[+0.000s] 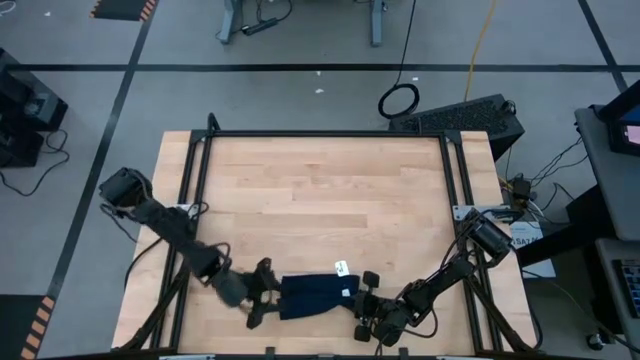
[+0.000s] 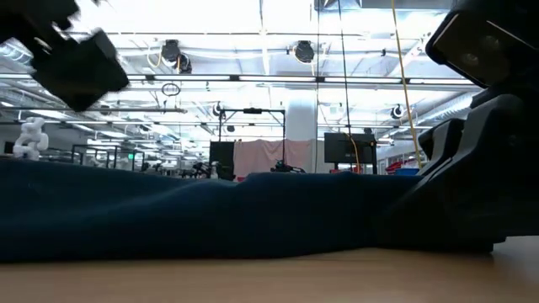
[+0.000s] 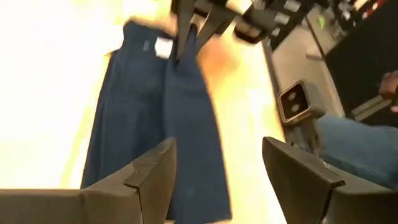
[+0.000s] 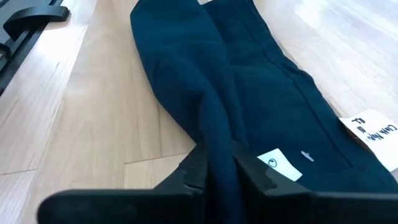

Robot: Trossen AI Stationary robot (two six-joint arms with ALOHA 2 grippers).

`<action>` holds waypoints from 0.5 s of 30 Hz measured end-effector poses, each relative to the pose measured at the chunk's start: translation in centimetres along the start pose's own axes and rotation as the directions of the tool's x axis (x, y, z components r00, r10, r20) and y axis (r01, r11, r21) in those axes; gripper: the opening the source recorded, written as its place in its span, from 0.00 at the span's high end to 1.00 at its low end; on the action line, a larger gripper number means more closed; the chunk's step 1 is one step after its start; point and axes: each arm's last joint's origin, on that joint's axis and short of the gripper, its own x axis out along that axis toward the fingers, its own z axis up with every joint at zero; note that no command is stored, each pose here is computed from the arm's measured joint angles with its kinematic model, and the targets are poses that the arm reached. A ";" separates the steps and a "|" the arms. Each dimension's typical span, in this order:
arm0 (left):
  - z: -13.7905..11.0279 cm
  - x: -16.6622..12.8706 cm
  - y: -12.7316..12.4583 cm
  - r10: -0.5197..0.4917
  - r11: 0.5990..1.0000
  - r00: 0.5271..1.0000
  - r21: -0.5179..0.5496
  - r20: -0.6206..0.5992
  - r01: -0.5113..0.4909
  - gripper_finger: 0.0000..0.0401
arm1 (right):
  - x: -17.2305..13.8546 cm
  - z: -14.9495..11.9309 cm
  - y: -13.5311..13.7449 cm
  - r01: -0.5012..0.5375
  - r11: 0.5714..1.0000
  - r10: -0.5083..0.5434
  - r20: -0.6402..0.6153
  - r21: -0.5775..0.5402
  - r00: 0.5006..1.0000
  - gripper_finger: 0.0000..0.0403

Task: Roll towel into tight, uniform cylinder
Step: Roll the blue cloth napkin

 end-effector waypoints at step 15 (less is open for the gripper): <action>-6.1 4.5 -4.5 0.143 0.946 0.984 0.277 0.104 -0.167 0.16 | 0.4 0.3 -0.3 0.002 0.998 -0.002 0.002 0.064 1.000 0.91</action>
